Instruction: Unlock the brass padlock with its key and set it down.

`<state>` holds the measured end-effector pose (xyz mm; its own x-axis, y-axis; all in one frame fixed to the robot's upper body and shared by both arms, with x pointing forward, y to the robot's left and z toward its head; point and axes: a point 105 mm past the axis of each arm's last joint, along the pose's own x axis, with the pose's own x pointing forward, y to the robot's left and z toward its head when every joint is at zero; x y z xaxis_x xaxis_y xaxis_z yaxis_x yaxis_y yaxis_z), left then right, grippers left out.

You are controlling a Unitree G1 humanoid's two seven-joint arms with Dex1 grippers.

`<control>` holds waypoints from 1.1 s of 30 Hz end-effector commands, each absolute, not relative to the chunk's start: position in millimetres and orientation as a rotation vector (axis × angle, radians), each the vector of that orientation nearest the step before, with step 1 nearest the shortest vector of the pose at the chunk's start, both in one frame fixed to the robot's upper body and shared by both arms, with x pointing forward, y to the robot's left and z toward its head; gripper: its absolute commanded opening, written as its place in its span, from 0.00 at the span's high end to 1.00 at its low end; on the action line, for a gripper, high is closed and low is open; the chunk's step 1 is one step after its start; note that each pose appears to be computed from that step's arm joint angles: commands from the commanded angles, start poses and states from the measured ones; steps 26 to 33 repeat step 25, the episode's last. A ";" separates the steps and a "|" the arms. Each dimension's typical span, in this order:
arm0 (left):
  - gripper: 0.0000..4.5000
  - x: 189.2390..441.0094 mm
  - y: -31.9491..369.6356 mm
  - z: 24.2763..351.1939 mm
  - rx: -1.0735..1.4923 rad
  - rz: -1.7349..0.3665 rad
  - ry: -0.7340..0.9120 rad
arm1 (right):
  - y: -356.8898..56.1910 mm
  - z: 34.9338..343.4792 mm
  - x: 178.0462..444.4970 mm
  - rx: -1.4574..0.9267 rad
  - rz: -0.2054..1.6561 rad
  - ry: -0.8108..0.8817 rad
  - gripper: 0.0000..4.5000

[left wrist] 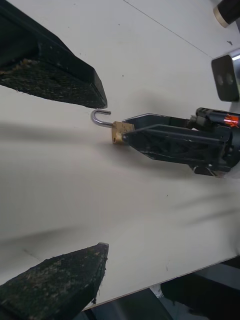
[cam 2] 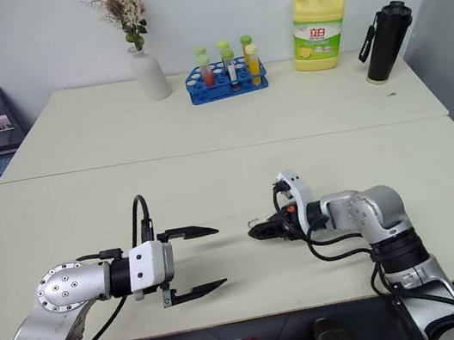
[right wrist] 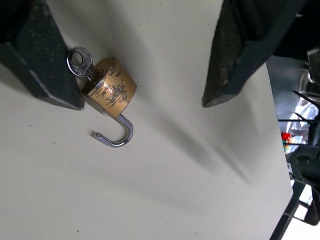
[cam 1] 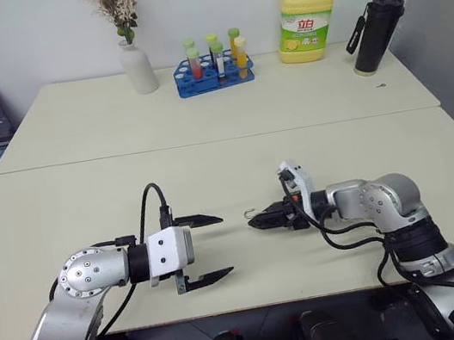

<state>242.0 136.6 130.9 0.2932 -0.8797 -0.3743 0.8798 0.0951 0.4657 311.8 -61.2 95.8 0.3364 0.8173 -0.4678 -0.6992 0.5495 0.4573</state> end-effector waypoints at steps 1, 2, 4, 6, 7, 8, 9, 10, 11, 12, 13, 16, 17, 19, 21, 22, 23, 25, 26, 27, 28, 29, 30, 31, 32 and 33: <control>0.00 244.0 136.5 140.1 0.691 -1.275 -0.041 | -95.3 96.6 312.5 0.077 0.929 0.704 0.01; 0.00 245.0 137.2 141.0 0.687 -1.263 -0.044 | -100.3 98.1 310.1 0.045 0.941 0.693 0.01; 0.00 246.2 138.8 143.2 0.662 -1.240 -0.036 | -111.3 100.4 306.0 -0.102 0.981 0.629 0.01; 0.00 249.0 143.3 141.4 0.633 -1.190 0.013 | -115.4 107.2 300.4 -0.210 1.057 0.535 0.01; 0.00 247.5 146.2 140.1 0.621 -1.173 0.038 | -116.2 114.1 299.1 -0.244 1.089 0.463 0.01; 0.00 246.4 149.5 138.5 0.618 -1.153 0.061 | -116.5 120.5 297.8 -0.271 1.116 0.398 0.01; 0.00 246.3 153.6 136.5 0.616 -1.120 0.088 | -117.4 126.7 297.4 -0.285 1.131 0.339 0.01; 0.00 244.5 156.8 135.3 0.626 -1.097 0.098 | -118.5 131.5 296.4 -0.307 1.144 0.286 0.01; 0.00 241.8 158.7 134.5 0.629 -1.090 0.108 | -118.9 133.8 293.6 -0.345 1.171 0.244 0.01; 0.00 240.0 160.5 133.7 0.630 -1.081 0.120 | -119.7 134.1 290.4 -0.377 1.196 0.220 0.01; 0.00 238.7 162.2 133.3 0.639 -1.071 0.124 | -120.6 133.7 288.1 -0.402 1.214 0.206 0.01; 0.00 236.7 164.3 133.2 0.645 -1.064 0.128 | -121.4 133.4 287.3 -0.432 1.230 0.179 0.01; 0.00 235.5 165.4 132.8 0.643 -1.068 0.133 | -121.4 132.9 286.4 -0.460 1.244 0.167 0.01; 0.00 234.9 169.9 132.4 0.641 -1.058 0.148 | -118.9 133.2 281.9 -0.449 1.274 0.164 0.01; 0.00 234.3 173.6 133.1 0.614 -1.047 0.162 | -115.7 134.7 278.1 -0.436 1.303 0.152 0.01; 0.00 234.0 174.2 133.4 0.607 -1.046 0.166 | -115.2 135.0 277.5 -0.436 1.309 0.148 0.01; 0.00 233.3 174.4 133.8 0.592 -1.047 0.172 | -115.3 135.2 277.8 -0.439 1.310 0.143 0.01; 0.00 230.9 173.1 134.6 0.570 -1.067 0.177 | -116.7 134.9 278.6 -0.443 1.306 0.142 0.01; 0.00 230.9 173.1 134.6 0.570 -1.067 0.177 | -116.7 134.9 278.6 -0.443 1.306 0.142 0.01; 0.00 230.9 173.1 134.6 0.570 -1.067 0.177 | -116.7 134.9 278.6 -0.443 1.306 0.142 0.01; 0.00 230.9 173.1 134.6 0.570 -1.067 0.177 | -116.7 134.9 278.6 -0.443 1.306 0.142 0.01; 0.00 230.9 173.1 134.6 0.570 -1.067 0.177 | -116.7 134.9 278.6 -0.443 1.306 0.142 0.01; 0.00 230.9 173.1 134.6 0.570 -1.067 0.177 | -116.7 134.9 278.6 -0.443 1.306 0.142 0.01; 0.00 230.9 173.1 134.6 0.570 -1.067 0.177 | -116.7 134.9 278.6 -0.443 1.306 0.142 0.01; 0.00 230.9 173.1 134.6 0.570 -1.067 0.177 | -116.7 134.9 278.6 -0.443 1.306 0.142 0.01; 0.00 230.9 173.1 134.6 0.570 -1.067 0.177 | -116.7 134.9 278.6 -0.443 1.306 0.142 0.01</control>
